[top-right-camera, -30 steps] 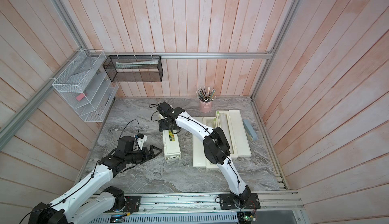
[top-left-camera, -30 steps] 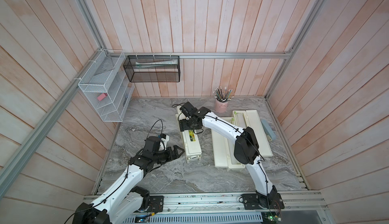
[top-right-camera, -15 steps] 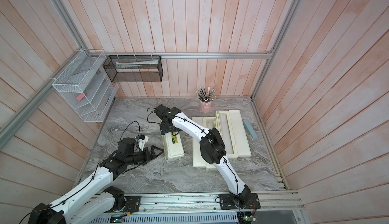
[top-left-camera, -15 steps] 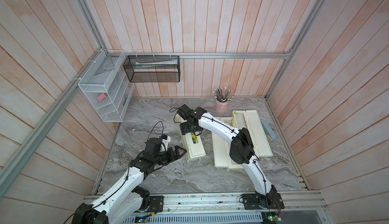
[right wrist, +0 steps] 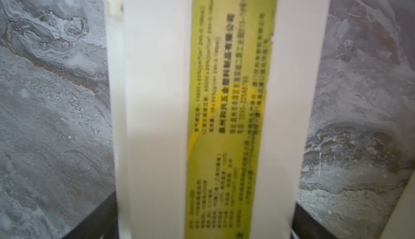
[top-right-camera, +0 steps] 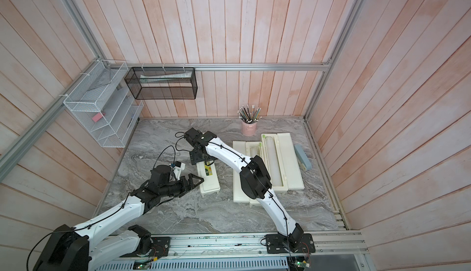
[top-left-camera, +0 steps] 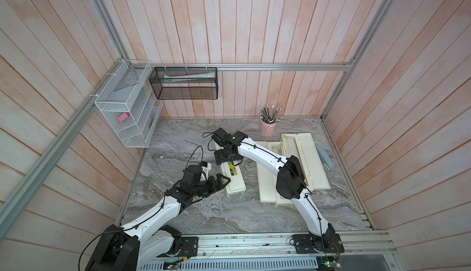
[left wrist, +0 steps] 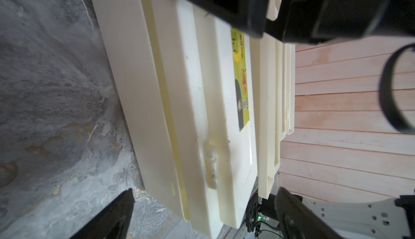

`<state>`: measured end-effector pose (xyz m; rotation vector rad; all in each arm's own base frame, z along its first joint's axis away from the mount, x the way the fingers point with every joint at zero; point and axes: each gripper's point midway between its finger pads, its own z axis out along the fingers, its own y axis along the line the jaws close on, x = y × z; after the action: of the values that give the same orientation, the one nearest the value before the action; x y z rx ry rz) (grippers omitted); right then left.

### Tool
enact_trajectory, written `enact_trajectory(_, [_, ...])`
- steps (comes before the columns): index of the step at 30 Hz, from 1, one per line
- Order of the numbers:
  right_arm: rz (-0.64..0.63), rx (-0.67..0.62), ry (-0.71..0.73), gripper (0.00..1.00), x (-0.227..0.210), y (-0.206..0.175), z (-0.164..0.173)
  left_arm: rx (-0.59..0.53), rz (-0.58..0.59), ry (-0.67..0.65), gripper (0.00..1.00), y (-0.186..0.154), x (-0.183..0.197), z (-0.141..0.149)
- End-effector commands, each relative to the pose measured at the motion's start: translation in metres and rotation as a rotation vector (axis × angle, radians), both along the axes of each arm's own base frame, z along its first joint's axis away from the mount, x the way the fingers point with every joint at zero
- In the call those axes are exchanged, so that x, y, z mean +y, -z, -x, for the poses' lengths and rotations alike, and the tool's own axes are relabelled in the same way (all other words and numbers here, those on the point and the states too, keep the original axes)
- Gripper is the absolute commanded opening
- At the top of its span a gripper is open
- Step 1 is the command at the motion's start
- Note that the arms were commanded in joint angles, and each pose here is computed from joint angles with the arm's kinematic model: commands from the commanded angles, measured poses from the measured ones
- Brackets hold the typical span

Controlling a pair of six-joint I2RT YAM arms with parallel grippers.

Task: Put plastic wrap rolls into dispensers
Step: Close the lid on the plastic wrap cutting box.

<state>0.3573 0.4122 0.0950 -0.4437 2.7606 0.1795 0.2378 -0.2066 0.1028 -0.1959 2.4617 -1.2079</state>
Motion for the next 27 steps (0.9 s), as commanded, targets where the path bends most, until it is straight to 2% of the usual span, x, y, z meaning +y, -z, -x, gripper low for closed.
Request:
enact_trajectory(1, [-0.017, 0.006, 0.008, 0.93, 0.010, 0.004, -0.003, -0.040, -0.004, -0.016, 1.00, -0.004, -0.004, -0.014])
enact_trajectory(9, [-0.039, 0.018, 0.004, 0.97, 0.016, 0.003, -0.004, -0.043, -0.013, -0.010, 1.00, 0.004, -0.012, -0.025])
enact_trajectory(14, [-0.061, 0.027, -0.008, 0.98, 0.020, 0.001, -0.003, 0.003, -0.050, -0.009, 1.00, 0.023, -0.012, -0.025])
enact_trajectory(22, [-0.099, 0.024, -0.008, 0.98, 0.021, -0.005, -0.008, 0.153, -0.151, -0.030, 0.82, 0.063, 0.001, -0.011])
enact_trajectory(27, [-0.101, 0.004, 0.005, 0.98, 0.014, -0.013, -0.015, 0.209, -0.162, -0.043, 0.74, 0.080, 0.006, 0.001])
